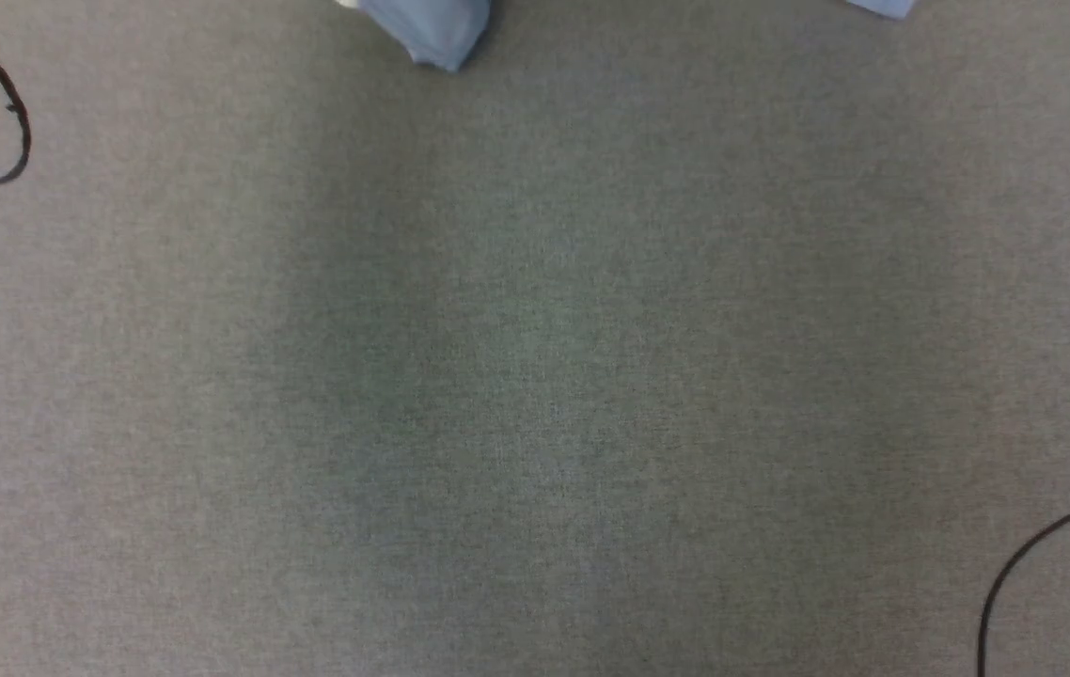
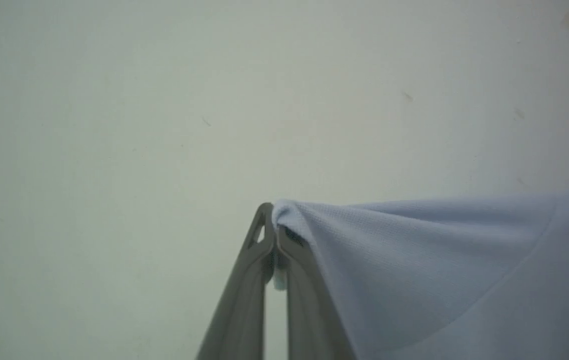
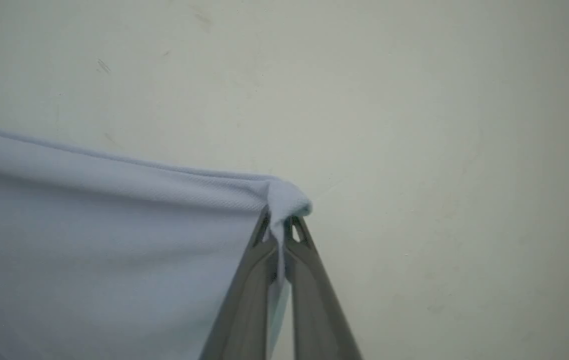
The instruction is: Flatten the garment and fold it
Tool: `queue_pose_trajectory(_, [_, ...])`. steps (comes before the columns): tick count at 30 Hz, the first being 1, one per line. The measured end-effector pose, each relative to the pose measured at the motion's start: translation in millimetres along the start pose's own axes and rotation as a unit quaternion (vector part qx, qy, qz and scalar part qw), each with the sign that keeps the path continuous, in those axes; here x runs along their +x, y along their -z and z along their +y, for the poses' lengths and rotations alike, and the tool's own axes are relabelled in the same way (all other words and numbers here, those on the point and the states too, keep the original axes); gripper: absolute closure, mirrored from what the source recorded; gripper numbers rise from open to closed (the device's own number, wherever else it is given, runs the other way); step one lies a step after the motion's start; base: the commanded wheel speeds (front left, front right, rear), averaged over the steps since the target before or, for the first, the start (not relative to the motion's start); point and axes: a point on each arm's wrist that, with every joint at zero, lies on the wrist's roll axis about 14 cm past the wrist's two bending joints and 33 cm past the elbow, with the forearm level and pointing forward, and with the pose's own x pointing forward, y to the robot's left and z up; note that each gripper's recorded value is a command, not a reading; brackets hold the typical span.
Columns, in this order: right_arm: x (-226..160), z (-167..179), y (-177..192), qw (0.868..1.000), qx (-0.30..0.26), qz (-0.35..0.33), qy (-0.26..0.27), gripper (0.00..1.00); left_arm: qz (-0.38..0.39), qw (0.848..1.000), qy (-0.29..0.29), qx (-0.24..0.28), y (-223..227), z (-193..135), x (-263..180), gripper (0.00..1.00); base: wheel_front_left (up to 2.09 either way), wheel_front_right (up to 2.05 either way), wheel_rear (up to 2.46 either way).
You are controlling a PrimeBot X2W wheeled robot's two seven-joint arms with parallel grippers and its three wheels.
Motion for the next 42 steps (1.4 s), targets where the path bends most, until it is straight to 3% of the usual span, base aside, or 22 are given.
queue_pose_trajectory(10, [-0.4, 49.2, 126.5, 0.992, 0.025, 0.117, -0.042, 1.0, 0.127, 0.991, -0.005, -0.044, 137.2, -10.1, -30.7, 1.0, 0.0, 0.0, 0.0])
queue_pose_trajectory(15, [-34.0, 70.8, 170.5, 0.982, 0.045, 0.174, -0.064, 1.0, 0.173, 0.981, -0.019, -0.086, 170.1, -8.8, -67.1, 1.0, 0.0, 0.0, 0.0])
queue_pose_trajectory(20, [-91.0, 87.0, 203.1, 0.968, 0.063, 0.226, -0.087, 1.0, 0.207, 0.969, -0.044, -0.128, 186.0, -4.8, -120.3, 1.0, 0.0, 0.0, 0.0])
queue_pose_trajectory(24, [-140.5, 105.0, 208.4, 0.96, 0.087, 0.238, -0.12, 1.0, 0.225, 0.961, -0.064, -0.146, 190.5, 4.1, -177.6, 1.0, 0.0, 0.0, 0.0])
queue_pose_trajectory(31, [-225.2, 104.3, 204.5, 0.952, 0.125, 0.246, -0.131, 1.0, 0.269, 0.95, -0.085, -0.135, 188.4, 8.6, -294.0, 1.0, 0.0, 0.0, 0.0])
queue_pose_trajectory(42, [-340.9, 80.4, 187.5, 0.948, 0.162, 0.259, -0.085, 1.0, 0.33, 0.928, -0.11, -0.134, 129.9, 3.4, -421.2, 1.0, 0.0, 0.0, 0.0])
